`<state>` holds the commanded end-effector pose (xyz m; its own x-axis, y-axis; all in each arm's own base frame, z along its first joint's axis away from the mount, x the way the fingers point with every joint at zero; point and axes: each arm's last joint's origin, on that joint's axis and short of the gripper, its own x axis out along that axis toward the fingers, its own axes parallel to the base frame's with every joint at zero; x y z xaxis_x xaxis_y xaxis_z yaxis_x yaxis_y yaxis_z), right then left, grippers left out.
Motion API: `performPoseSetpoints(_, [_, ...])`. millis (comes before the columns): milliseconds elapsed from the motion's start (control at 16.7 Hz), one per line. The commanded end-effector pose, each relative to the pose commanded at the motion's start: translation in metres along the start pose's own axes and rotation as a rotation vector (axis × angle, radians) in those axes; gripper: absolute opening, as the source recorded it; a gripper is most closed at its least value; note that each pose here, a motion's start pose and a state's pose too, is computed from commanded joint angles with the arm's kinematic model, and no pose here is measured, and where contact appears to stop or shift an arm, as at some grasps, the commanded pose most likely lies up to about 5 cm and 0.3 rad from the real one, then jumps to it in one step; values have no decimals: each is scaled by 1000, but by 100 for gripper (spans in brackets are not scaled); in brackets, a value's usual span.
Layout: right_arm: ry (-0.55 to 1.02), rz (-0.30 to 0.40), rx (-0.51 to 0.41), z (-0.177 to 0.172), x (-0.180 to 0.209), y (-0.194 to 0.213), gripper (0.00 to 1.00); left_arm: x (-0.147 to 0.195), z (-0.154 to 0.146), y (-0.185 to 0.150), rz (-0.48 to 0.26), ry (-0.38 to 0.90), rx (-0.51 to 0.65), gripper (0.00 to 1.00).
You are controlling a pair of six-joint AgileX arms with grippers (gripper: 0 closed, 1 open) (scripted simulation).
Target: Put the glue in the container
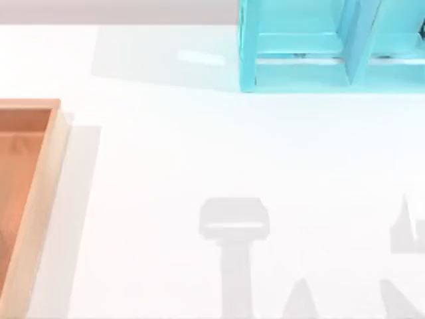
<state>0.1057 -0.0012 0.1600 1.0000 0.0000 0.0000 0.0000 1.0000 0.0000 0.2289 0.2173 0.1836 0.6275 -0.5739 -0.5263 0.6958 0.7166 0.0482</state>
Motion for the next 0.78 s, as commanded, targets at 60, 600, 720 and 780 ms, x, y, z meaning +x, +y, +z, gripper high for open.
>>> performPoseSetpoints(60, [0,0,0,0,0,0,100,0,-5,-7,-16,-24,-5,0])
performPoseSetpoints(600, [0,0,0,0,0,0,100,2,-12,-20,-46,-65,-14,0])
performPoseSetpoints(720, [0,0,0,0,0,0,100,6,-13,-20,-45,-63,-13,0])
performPoseSetpoints(780, [0,0,0,0,0,0,100,10,-13,-20,-45,-61,-13,0])
